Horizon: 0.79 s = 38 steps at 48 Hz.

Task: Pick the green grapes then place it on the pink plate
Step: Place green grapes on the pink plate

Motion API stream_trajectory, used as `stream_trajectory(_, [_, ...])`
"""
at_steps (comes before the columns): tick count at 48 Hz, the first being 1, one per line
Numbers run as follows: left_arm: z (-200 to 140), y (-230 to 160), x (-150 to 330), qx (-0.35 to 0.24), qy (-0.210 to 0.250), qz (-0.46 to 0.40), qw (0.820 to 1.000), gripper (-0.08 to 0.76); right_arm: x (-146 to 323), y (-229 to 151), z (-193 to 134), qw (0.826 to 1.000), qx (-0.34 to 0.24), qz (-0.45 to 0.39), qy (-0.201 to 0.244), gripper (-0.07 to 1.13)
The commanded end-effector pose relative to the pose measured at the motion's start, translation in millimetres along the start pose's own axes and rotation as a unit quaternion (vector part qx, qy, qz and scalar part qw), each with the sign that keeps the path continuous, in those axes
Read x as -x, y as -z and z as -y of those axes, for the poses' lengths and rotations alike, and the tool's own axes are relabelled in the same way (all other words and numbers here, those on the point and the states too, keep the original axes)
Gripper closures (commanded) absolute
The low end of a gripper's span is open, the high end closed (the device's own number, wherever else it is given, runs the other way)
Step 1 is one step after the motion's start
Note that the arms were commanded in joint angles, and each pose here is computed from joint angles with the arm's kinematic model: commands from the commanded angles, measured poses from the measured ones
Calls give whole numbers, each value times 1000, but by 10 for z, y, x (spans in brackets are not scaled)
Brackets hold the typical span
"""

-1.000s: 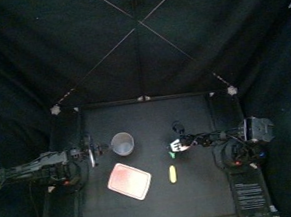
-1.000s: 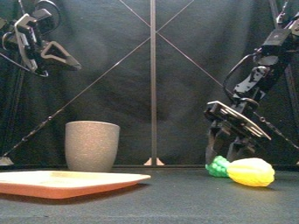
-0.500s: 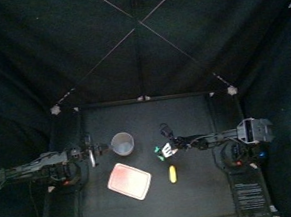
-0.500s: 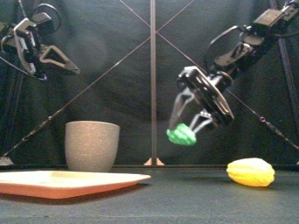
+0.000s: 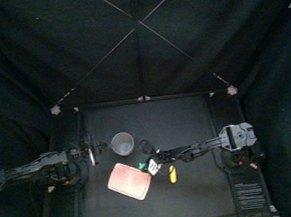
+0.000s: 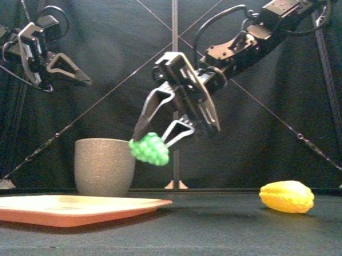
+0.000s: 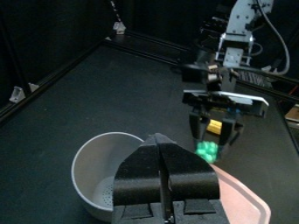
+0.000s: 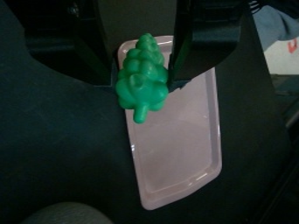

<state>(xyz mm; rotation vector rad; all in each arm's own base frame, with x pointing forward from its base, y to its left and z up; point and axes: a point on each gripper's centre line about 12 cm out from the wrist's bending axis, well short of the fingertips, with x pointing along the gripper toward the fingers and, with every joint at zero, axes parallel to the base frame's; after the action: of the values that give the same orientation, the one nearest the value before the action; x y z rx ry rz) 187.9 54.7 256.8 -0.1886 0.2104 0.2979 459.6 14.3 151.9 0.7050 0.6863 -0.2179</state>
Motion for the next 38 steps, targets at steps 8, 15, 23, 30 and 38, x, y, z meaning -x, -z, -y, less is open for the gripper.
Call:
stream_trajectory(8, [-27,-118,4,2,-9,20,1000,496,-306,-201,-406,999,29,21,-36,474])
stream_trajectory(15, [-42,-101,3,4,-12,18,1000,496,-447,-237,-528,998,45,17,-40,474])
stream_trajectory(23, [-42,-101,3,4,-12,18,1000,496,-572,-196,-531,998,45,5,-35,474])
stream_trajectory(30, [-42,-101,3,6,-12,18,1000,496,-643,-145,-483,998,48,-2,-28,461])
stream_trajectory(38, [-41,-105,4,5,-12,18,1000,496,-652,-136,-530,998,56,-1,-31,328])
